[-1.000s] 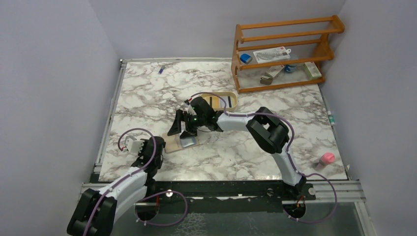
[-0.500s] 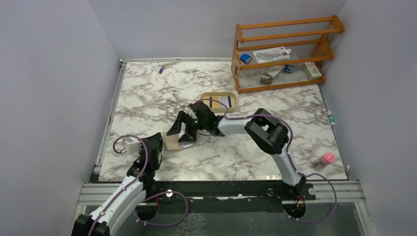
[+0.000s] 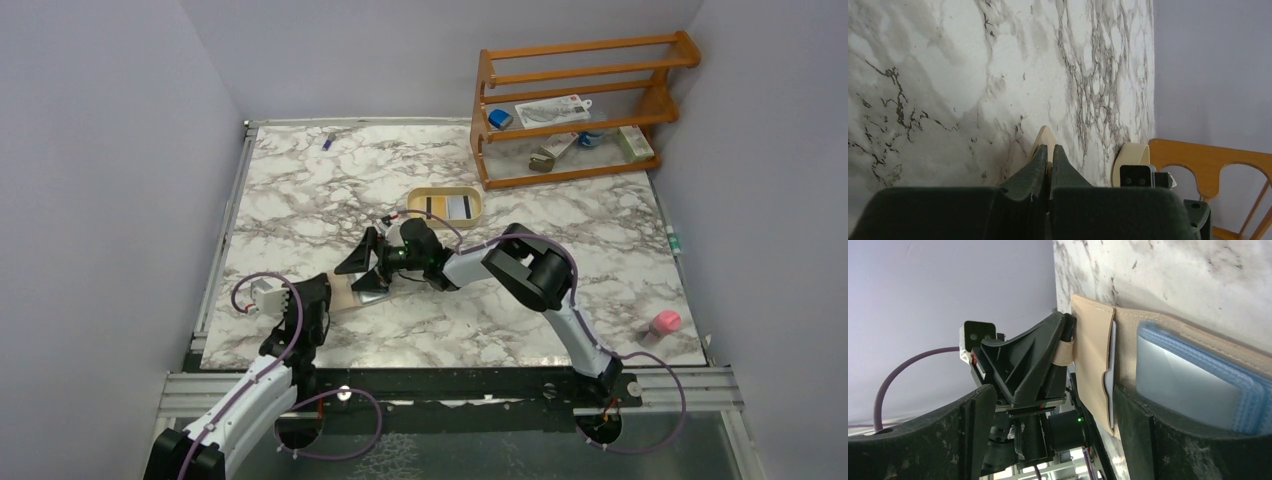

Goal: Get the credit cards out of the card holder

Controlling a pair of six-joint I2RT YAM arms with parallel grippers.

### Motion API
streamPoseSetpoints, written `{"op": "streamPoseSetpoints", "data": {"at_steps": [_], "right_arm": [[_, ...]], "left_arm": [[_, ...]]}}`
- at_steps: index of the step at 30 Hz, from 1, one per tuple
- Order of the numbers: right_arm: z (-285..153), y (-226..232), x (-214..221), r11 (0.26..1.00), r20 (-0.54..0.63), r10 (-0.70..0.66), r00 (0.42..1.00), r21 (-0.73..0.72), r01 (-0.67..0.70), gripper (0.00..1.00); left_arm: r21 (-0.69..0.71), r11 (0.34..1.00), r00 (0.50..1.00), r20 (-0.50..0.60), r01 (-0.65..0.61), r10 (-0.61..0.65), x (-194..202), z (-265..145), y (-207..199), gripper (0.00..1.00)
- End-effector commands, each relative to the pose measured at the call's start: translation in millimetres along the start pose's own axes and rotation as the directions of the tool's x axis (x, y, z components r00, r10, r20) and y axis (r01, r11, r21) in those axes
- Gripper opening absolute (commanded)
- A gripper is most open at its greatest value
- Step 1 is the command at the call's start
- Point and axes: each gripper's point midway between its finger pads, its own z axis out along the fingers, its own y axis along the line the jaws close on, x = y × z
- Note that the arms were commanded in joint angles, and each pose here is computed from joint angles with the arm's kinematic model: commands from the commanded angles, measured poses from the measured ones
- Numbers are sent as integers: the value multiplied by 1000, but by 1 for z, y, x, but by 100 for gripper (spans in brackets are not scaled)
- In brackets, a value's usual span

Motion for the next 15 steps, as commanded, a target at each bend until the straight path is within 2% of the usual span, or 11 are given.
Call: {"op": "streamPoseSetpoints", "data": {"at_steps": [1,3,7,15], "right_arm": [[6,-13,22,999,-80,19,997,-46,-22,90],[7,-8,22,998,-89,9,996,-62,-14,90],[12,-18,23,1000,-97,-15,995,12,17,90],[15,-2,34,982,-112,-12,994,-186,-9,90]], "left_arm": [[-102,990,995,-40,-95,92,9,0,63,0],[-106,990,995,-42,-95,91,10,0,63,0],[-100,992,996,-53,-82,77,12,0,63,0],[-72,995,993,-105,-63,55,23,-1,55,0]]}}
